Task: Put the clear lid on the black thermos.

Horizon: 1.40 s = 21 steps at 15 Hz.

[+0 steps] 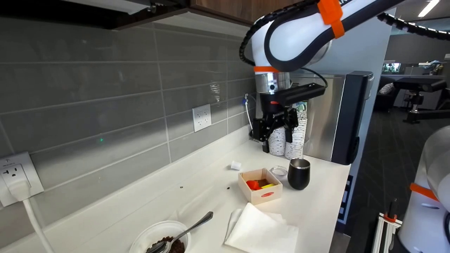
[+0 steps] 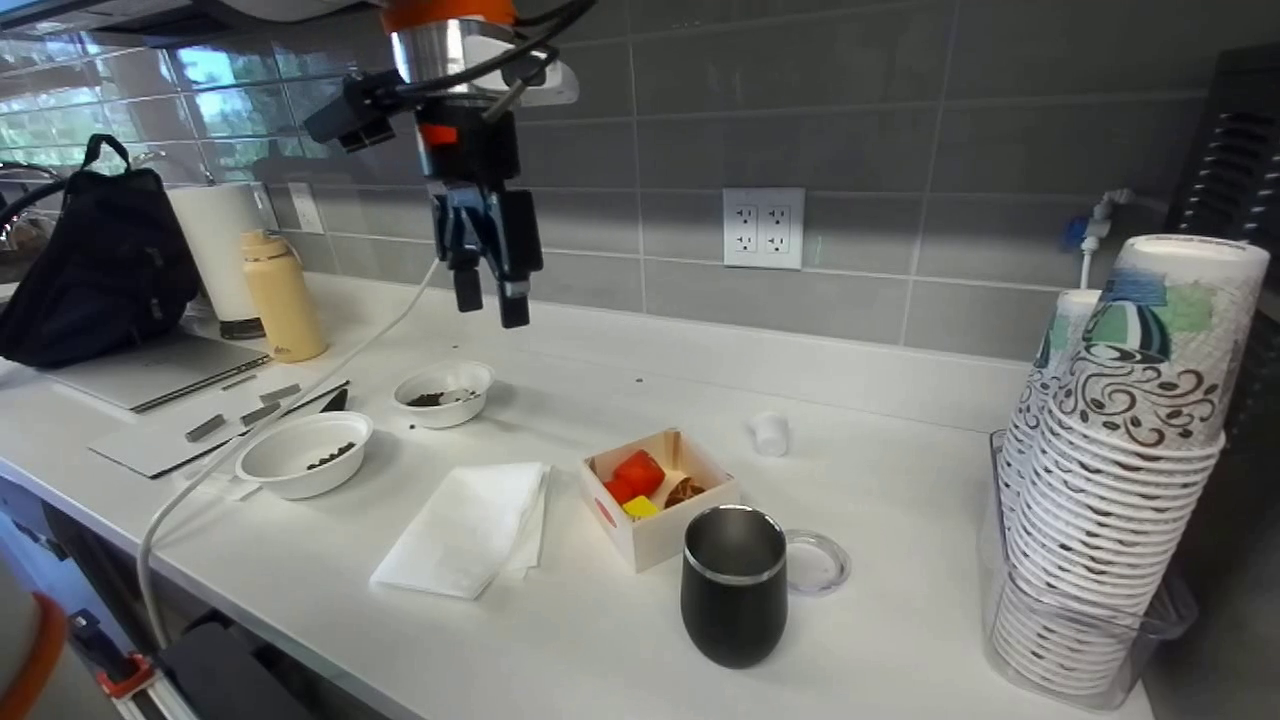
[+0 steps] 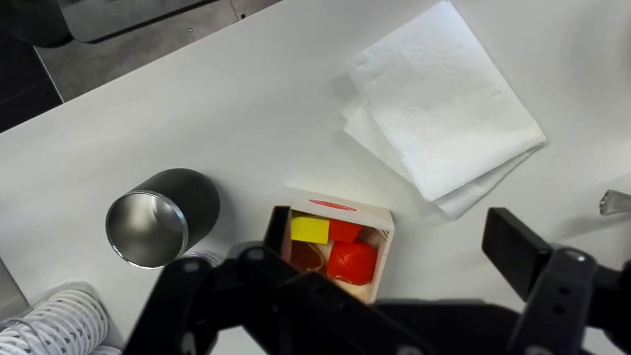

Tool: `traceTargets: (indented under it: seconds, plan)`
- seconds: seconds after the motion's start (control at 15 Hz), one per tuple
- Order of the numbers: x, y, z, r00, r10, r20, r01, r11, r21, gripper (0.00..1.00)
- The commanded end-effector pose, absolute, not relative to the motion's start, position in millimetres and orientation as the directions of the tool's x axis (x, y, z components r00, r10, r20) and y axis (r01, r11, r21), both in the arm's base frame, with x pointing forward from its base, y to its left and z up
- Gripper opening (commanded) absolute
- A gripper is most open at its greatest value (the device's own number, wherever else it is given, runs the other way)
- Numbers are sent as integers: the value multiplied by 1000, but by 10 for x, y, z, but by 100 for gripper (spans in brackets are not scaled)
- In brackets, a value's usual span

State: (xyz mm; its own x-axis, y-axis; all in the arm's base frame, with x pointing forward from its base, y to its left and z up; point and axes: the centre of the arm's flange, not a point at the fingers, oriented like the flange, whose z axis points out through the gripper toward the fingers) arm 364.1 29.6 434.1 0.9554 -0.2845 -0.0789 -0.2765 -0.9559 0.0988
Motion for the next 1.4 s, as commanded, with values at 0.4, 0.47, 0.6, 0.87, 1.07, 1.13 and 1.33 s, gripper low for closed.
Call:
traceTargets:
  seconds: [0.4, 0.47, 0.6, 0.87, 1.07, 1.13, 1.33]
  plan:
    - [3716, -1041, 4074, 968, -248, 39, -244, -965, -95, 100]
    - [3787, -1113, 4077, 967, -248, 60, -242, -966, -92, 100]
    - [3937, -1247, 4037, 964, -253, 78, -246, -966, -84, 100]
    - [4296, -1488, 3837, 953, -288, 98, -283, -957, -58, 100]
    - [4504, -1619, 3691, 941, -318, 119, -314, -948, -50, 100]
    - [4547, -1653, 3640, 937, -328, 124, -324, -945, -52, 100]
    - [4574, -1773, 3464, 912, -382, 148, -373, -924, -86, 100]
